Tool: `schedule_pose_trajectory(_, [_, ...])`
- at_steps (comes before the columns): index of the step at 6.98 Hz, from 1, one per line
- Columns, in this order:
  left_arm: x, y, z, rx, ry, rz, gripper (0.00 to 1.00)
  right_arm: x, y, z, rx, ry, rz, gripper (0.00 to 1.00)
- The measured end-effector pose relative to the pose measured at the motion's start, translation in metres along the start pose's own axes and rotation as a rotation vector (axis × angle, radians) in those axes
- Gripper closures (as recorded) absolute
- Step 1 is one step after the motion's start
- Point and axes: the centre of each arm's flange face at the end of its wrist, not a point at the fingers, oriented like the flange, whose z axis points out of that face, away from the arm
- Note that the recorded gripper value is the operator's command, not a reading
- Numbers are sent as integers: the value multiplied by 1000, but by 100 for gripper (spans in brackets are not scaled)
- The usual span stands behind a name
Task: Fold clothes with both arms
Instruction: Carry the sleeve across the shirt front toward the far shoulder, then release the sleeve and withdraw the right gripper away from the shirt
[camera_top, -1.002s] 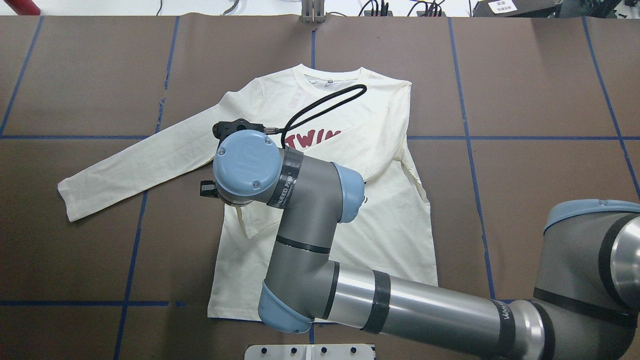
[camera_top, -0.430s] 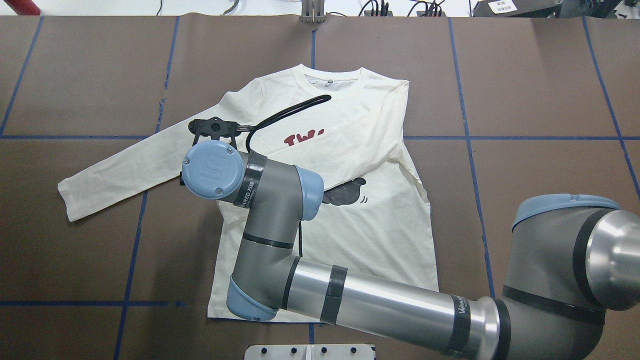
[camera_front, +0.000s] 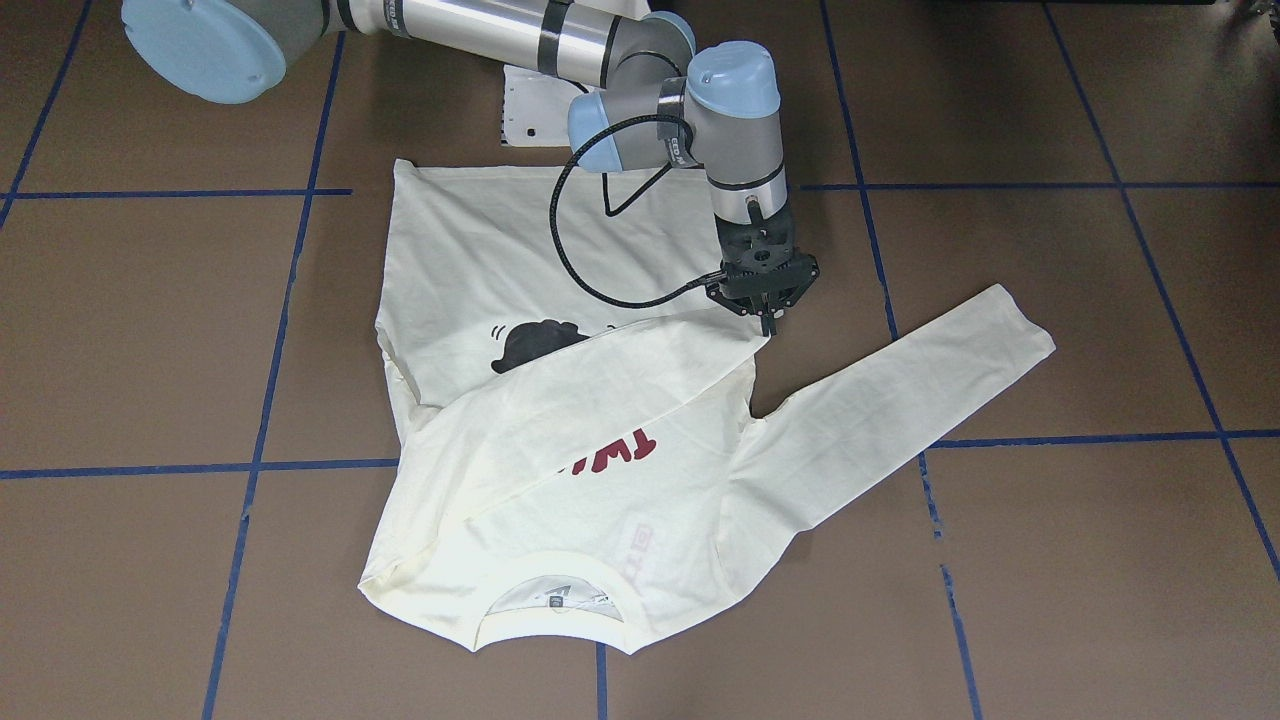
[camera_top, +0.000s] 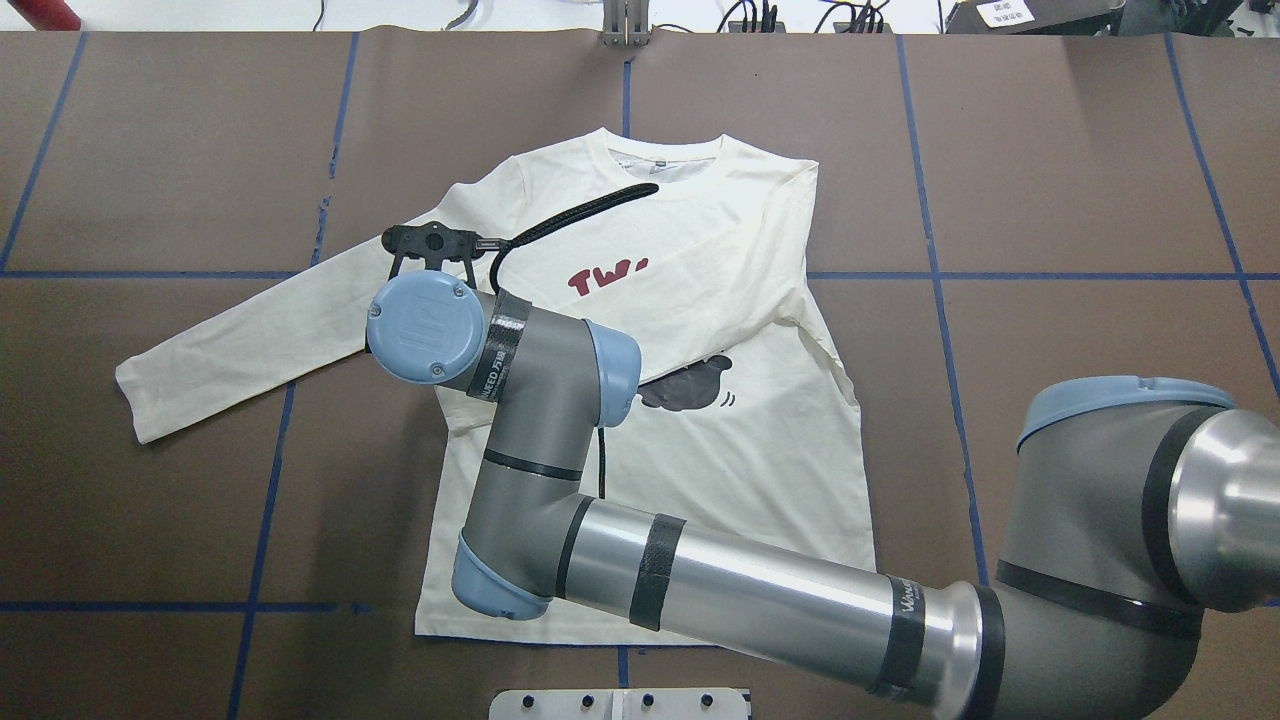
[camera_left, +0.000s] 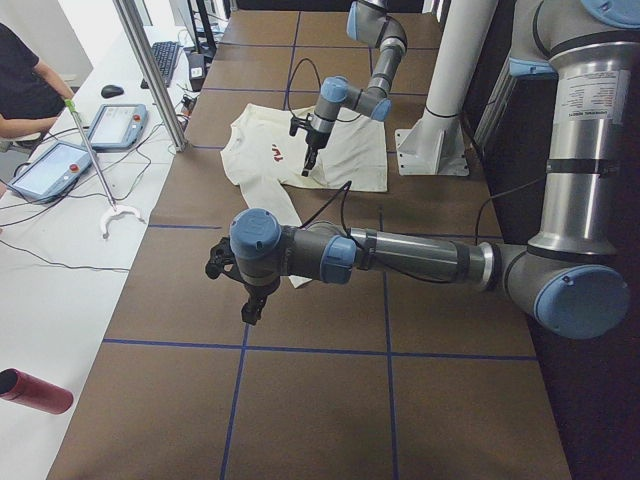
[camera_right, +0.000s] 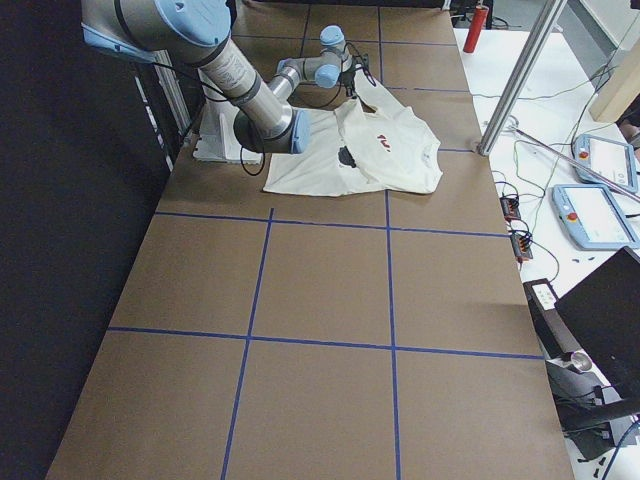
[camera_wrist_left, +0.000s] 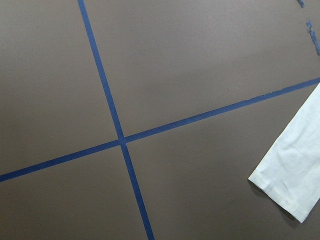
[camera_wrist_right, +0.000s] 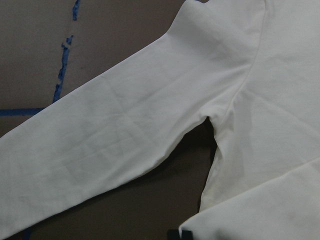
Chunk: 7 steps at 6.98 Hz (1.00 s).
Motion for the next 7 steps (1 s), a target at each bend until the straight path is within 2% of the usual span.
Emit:
schedule_pose_trajectory(2, [12,-5,11,-12,19,0,0,-3,-4,-4,11,-19,23,0])
schedule_pose_trajectory(4, [47,-16,50,-27,32,-46,0,1,-16,-40,19,-97,70,0])
schedule_pose_trajectory(5, [66,-18,75,-41,20,-102,0,40,-22,-63,5,-139,90,0])
schedule_pose_trajectory(7, [99,-16,134,-67,-23,-203,5,160,-55,-115,-38,-179,128,0])
